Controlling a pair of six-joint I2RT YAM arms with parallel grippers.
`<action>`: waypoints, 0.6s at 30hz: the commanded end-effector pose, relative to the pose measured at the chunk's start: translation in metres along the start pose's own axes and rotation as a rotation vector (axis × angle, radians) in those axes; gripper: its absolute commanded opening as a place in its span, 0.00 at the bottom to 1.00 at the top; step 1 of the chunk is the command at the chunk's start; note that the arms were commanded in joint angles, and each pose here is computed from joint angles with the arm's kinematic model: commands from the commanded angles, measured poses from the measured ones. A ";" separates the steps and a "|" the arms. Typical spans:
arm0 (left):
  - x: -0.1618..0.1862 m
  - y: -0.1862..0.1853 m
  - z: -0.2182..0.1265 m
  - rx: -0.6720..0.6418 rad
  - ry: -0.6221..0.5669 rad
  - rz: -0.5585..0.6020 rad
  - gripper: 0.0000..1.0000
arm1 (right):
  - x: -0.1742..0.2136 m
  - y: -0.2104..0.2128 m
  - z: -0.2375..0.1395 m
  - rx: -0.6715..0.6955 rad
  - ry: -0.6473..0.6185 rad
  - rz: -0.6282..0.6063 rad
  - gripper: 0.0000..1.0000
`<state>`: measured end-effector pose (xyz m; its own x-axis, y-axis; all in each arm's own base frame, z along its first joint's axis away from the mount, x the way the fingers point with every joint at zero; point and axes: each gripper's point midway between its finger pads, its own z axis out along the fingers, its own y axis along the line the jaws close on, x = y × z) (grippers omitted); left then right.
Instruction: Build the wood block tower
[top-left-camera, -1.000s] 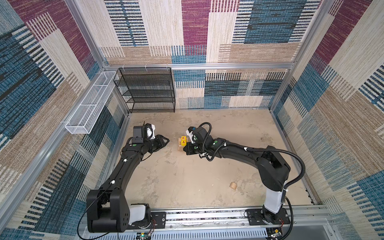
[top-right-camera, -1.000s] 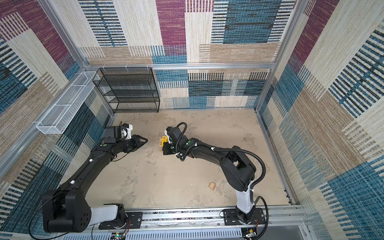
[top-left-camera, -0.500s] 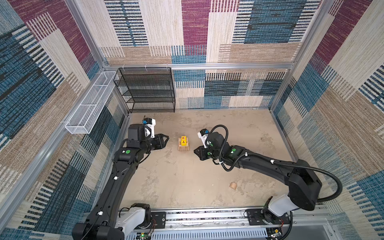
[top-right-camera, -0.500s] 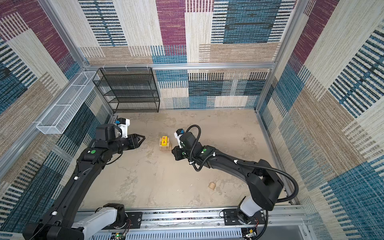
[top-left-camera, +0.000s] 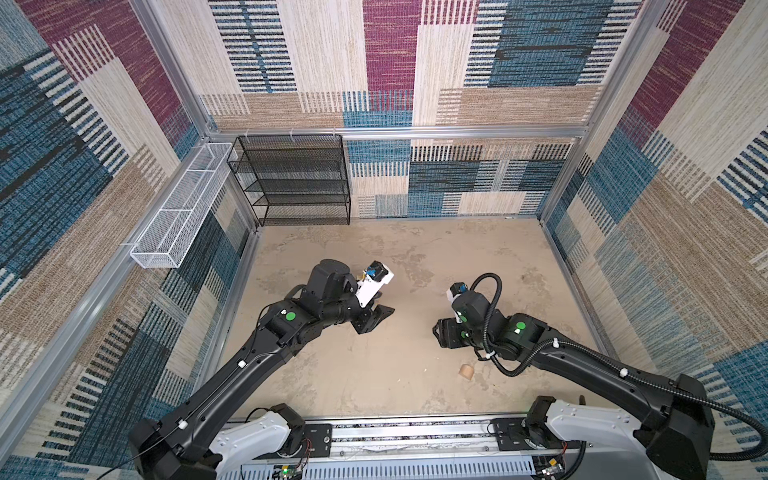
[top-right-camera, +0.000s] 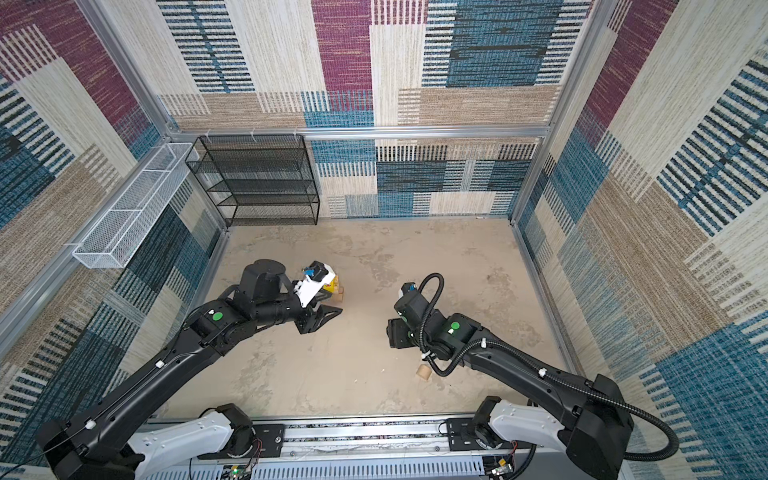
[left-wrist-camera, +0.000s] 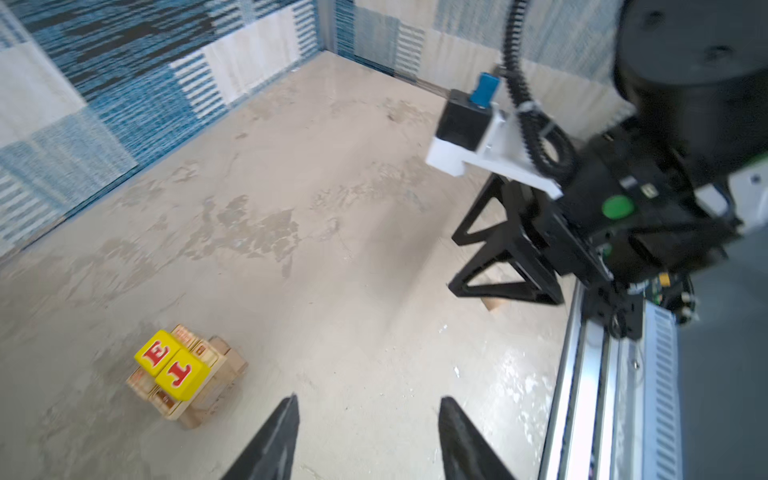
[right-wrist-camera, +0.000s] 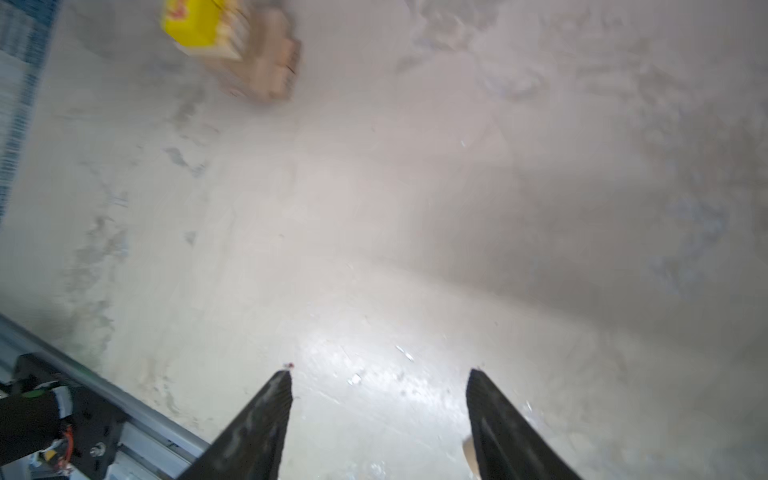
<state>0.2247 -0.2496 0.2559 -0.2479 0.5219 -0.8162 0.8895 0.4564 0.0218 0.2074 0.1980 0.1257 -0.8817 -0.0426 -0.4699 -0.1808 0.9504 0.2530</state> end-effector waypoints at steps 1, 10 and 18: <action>0.009 -0.030 0.011 0.115 0.003 0.228 0.58 | 0.039 -0.034 0.008 0.121 0.110 0.116 0.68; 0.045 -0.044 0.027 0.141 0.091 0.314 0.62 | 0.069 -0.039 0.027 0.049 0.149 0.176 0.67; 0.046 -0.040 0.026 0.110 0.099 0.320 0.62 | 0.062 -0.047 0.026 0.093 0.129 0.155 0.67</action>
<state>0.1850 -0.2631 0.2006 -0.0098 0.6925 -0.7214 0.9682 0.1869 0.1663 0.1641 0.1582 0.0586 -0.9559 0.0697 -0.2853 0.0002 0.9716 0.2368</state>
